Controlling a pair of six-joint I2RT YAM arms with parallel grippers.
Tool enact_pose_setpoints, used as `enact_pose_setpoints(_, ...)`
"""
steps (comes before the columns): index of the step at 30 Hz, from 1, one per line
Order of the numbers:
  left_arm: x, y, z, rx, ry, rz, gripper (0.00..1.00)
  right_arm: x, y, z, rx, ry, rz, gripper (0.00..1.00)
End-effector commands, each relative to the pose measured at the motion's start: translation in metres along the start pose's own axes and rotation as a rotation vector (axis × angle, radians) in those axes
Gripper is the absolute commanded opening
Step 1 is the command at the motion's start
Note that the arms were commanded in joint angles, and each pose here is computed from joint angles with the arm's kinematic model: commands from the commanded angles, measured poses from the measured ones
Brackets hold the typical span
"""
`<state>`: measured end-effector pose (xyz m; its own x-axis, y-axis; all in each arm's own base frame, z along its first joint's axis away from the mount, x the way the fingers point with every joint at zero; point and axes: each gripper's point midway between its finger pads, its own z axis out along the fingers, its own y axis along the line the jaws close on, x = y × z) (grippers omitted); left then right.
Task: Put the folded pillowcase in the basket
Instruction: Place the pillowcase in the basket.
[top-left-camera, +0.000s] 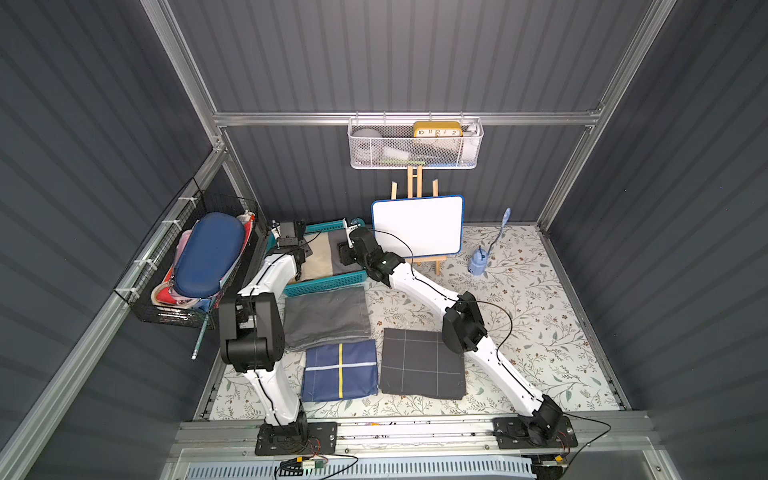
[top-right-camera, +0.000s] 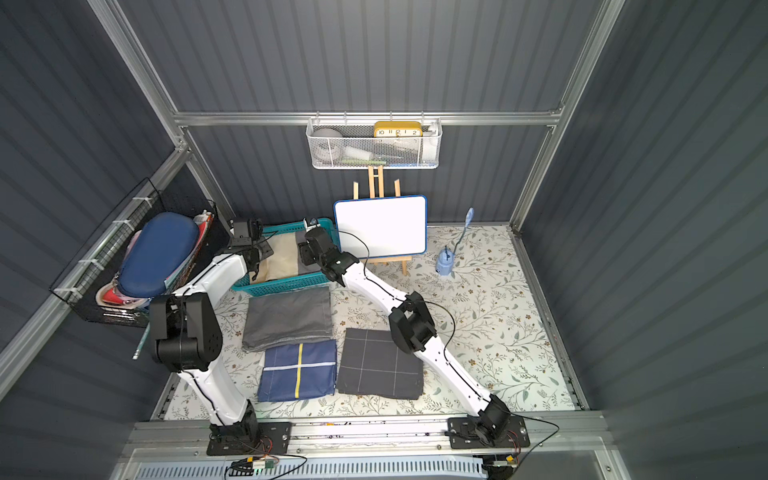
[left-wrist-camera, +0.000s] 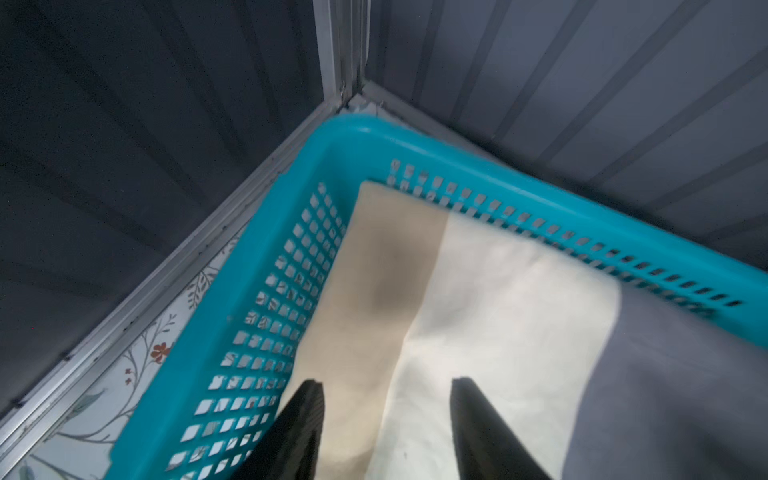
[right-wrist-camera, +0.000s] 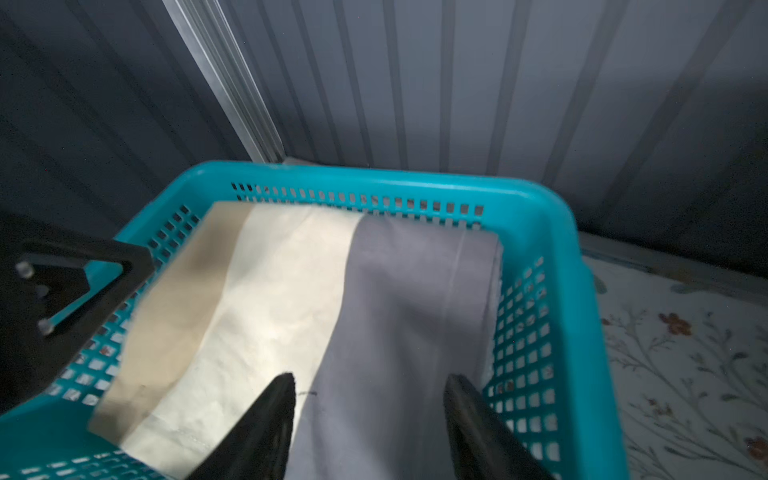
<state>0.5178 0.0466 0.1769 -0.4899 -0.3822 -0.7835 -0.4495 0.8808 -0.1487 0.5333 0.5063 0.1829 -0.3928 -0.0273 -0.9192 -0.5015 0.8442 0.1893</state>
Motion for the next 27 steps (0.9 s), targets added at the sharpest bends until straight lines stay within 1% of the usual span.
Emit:
enact_pose_setpoints(1,-0.021,-0.027,-0.018,0.173,-0.064,-0.011,0.62,-0.029,-0.003,-0.015,0.006,-0.040,0.045,0.61)
enact_pose_setpoints(4,-0.009,-0.049,-0.008,0.278,0.003,0.009,0.64,-0.024,0.012,-0.016,-0.081,-0.009,0.063,0.61)
enact_pose_setpoints(7,0.011,-0.059,0.012,0.316,0.082,0.006,0.66,-0.010,0.024,-0.012,-0.156,0.032,0.077,0.61)
enact_pose_setpoints(11,0.039,-0.057,0.041,0.281,0.174,0.019,0.71,0.017,0.024,0.000,-0.168,0.083,0.084,0.61)
enact_pose_setpoints(14,0.060,-0.051,0.060,0.250,0.238,0.014,0.72,0.040,0.019,0.010,-0.152,0.124,0.081,0.61)
enact_pose_setpoints(17,0.075,-0.043,0.072,0.230,0.277,0.002,0.73,0.055,0.011,0.016,-0.127,0.154,0.087,0.61)
enact_pose_setpoints(21,0.083,-0.030,0.080,0.188,0.296,-0.015,0.74,0.059,-0.001,0.021,-0.112,0.159,0.116,0.61)
enact_pose_setpoints(23,0.084,-0.021,0.080,0.145,0.299,-0.030,0.75,0.060,-0.011,0.022,-0.079,0.164,0.126,0.61)
enact_pose_setpoints(25,0.083,-0.008,0.079,0.092,0.298,-0.051,0.76,0.062,-0.019,0.022,-0.045,0.171,0.118,0.61)
enact_pose_setpoints(27,0.079,-0.002,0.075,0.065,0.283,-0.059,0.76,0.059,-0.023,0.019,-0.034,0.174,0.118,0.61)
